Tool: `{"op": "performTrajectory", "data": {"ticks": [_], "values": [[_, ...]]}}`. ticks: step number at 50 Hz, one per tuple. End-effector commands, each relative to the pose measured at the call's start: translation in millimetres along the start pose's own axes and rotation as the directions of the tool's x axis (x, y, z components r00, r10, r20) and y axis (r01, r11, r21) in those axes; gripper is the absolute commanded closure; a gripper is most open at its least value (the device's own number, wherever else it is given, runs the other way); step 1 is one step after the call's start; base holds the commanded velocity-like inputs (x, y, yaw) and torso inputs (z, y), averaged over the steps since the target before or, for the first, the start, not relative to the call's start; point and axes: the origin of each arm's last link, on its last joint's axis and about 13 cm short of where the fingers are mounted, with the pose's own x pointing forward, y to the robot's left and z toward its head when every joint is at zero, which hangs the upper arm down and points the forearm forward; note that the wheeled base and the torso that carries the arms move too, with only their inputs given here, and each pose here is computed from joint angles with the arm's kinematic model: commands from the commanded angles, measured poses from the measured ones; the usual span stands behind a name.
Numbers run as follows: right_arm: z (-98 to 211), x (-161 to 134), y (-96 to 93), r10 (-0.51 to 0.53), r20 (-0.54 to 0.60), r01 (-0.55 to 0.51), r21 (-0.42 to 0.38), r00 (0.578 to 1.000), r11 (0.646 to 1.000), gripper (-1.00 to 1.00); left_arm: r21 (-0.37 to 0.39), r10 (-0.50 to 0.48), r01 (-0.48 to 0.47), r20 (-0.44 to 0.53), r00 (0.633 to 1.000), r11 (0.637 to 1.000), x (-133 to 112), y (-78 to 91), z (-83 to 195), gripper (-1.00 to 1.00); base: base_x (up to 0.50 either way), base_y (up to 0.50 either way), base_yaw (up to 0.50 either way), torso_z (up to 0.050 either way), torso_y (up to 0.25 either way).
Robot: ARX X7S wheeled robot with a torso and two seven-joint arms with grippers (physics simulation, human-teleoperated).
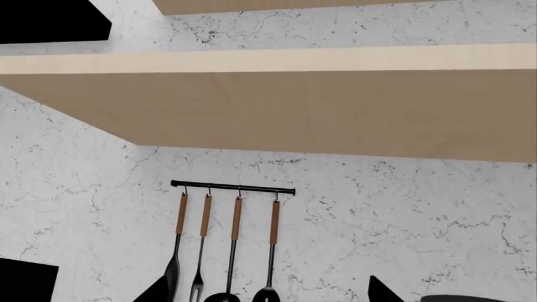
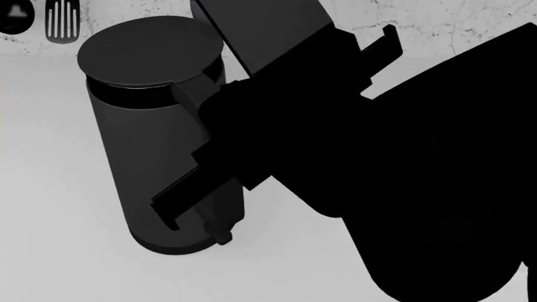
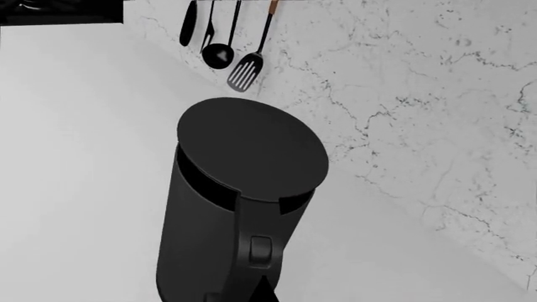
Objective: Press the button to open the lid of the electric kettle.
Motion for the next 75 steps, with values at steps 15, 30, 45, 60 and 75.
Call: {"op": "performTrajectory", "data": {"ticks": [15, 30, 45, 60, 75], "values": [[15, 25, -10.4, 0.014, -0.098, -0.015, -0.009, 0.995, 1.0, 1.0, -0.002, -0.003, 0.003, 0.002, 1.0, 1.0, 0, 0.2, 1, -1.0, 0.0, 0.0, 0.0, 0.0, 0.0], [17, 38, -7.7, 0.047, -0.116, -0.048, -0.009, 0.992, 0.999, 1.0, -0.011, 0.009, -0.008, 0.012, 1.0, 1.0, 0, 3.6, 6, -1.0, 0.0, 0.0, 0.0, 0.0, 0.0], [11, 47, -8.8, 0.045, -0.138, -0.045, 0.001, 0.989, 0.999, 1.0, -0.019, 0.018, -0.018, 0.018, 1.0, 1.0, 3, 5.7, 12, -1.0, 0.0, 0.0, 0.0, 0.0, 0.0], [2, 57, -6.9, 0.067, -0.157, -0.065, 0.017, 0.985, 0.998, 1.0, -0.022, 0.023, -0.023, 0.023, 0.999, 1.0, 2, 7.1, 13, -1.0, 0.0, 0.0, 0.0, 0.0, 0.0], [-2, 66, -6.1, 0.067, -0.198, -0.065, 0.014, 0.978, 0.998, 1.0, -0.023, 0.023, -0.022, 0.024, 0.999, 0.999, 3, 7.0, 14, -1.0, 0.0, 0.0, 0.0, 0.0, -0.002]]}}
